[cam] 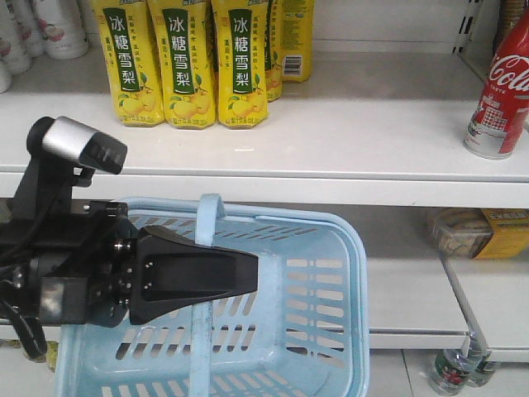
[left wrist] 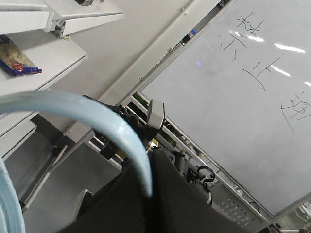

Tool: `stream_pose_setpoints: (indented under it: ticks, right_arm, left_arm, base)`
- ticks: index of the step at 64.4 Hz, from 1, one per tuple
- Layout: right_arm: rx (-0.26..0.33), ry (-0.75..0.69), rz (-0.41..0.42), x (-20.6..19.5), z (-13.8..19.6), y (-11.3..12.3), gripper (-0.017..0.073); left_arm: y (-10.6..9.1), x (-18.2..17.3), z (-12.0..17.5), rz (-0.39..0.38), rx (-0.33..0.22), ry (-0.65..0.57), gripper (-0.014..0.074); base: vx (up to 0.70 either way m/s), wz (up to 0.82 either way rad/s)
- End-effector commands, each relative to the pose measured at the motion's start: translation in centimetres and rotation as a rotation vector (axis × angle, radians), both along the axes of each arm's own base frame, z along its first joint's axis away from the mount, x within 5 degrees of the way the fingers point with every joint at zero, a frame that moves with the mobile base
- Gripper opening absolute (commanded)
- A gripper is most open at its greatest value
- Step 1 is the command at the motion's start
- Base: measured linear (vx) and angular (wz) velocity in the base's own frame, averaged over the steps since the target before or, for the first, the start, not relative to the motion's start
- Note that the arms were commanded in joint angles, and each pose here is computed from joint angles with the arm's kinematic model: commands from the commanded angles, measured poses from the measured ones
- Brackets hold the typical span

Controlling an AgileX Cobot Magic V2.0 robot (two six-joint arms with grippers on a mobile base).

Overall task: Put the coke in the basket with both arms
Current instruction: 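Approach the shelf and align beside the red Coca-Cola can, then reach the right gripper to the red Coca-Cola can and grasp it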

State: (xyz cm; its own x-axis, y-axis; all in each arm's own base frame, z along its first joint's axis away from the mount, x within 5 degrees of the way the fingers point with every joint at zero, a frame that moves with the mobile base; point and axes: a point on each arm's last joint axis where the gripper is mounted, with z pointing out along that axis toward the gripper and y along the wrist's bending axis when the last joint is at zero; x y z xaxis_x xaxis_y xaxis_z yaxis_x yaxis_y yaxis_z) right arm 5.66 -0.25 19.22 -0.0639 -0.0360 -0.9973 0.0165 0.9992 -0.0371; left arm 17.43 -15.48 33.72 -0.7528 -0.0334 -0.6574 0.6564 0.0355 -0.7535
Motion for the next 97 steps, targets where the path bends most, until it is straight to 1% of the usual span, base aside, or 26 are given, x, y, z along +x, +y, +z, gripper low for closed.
stream_pose_setpoints:
  ticks: [1,77,79,81,82,84,89,91,93,94,95,97]
  right_arm:
    - [-0.019,-0.076,0.020,-0.1,0.4,0.2,-0.0004]
    - [-0.019,-0.078,0.021,-0.1,0.4,0.2,-0.0004]
    - [-0.005,-0.083,0.022,-0.1,0.4,0.2,-0.0004]
    - [0.027,-0.099,0.027,-0.1,0.6,0.3,-0.0004]
    - [0.054,-0.110,0.031,-0.1,0.7,0.3,-0.0004]
    - [0.154,-0.140,0.041,-0.1,1.0,0.4,-0.0004]
    - [0.500,-0.237,0.074,-0.2,1.9,0.4,-0.0004]
    - [0.657,-0.269,0.086,-0.3,2.2,0.3,-0.0004]
    - [0.768,-0.300,0.095,-0.3,2.5,0.2,-0.0004]
    - [0.819,-0.313,0.099,-0.4,2.6,0.2,-0.0004]
    - [0.856,-0.326,0.102,-0.4,2.7,0.1,-0.0004]
    - [0.964,-0.356,0.110,-0.5,2.9,0.0,-0.0004]
  left_arm:
    - [0.2,-1.6,2.7,-0.129,-0.158,-0.041,-0.0006]
    - [0.2,-1.6,2.7,-0.129,-0.158,-0.041,-0.0006]
    - [0.2,-1.6,2.7,-0.129,-0.158,-0.041,-0.0006]
    - [0.2,-1.6,2.7,-0.129,-0.158,-0.041,-0.0006]
    - [0.2,-1.6,2.7,-0.129,-0.158,-0.041,-0.0006]
    - [0.2,-1.6,2.7,-0.129,-0.158,-0.041,-0.0006]
    - [0.2,-1.6,2.7,-0.129,-0.158,-0.041,-0.0006]
    - [0.2,-1.6,2.7,-0.129,-0.158,-0.041,-0.0006]
    - [0.2,-1.6,2.7,-0.129,-0.158,-0.041,-0.0006]
    - [0.2,-1.6,2.7,-0.129,-0.158,-0.041,-0.0006]
    - [0.2,-1.6,2.7,-0.129,-0.158,-0.041,-0.0006]
    - [0.2,-1.6,2.7,-0.129,-0.158,-0.041,-0.0006]
  base:
    - [0.05,0.00]
    - [0.01,0.00]
    - [0.00,0.00]
    - [0.00,0.00]
    - [0.00,0.00]
    - [0.00,0.00]
    - [0.00,0.00]
    - [0.00,0.00]
    - [0.00,0.00]
    - [0.00,0.00]
    - [0.00,0.00]
    - [0.00,0.00]
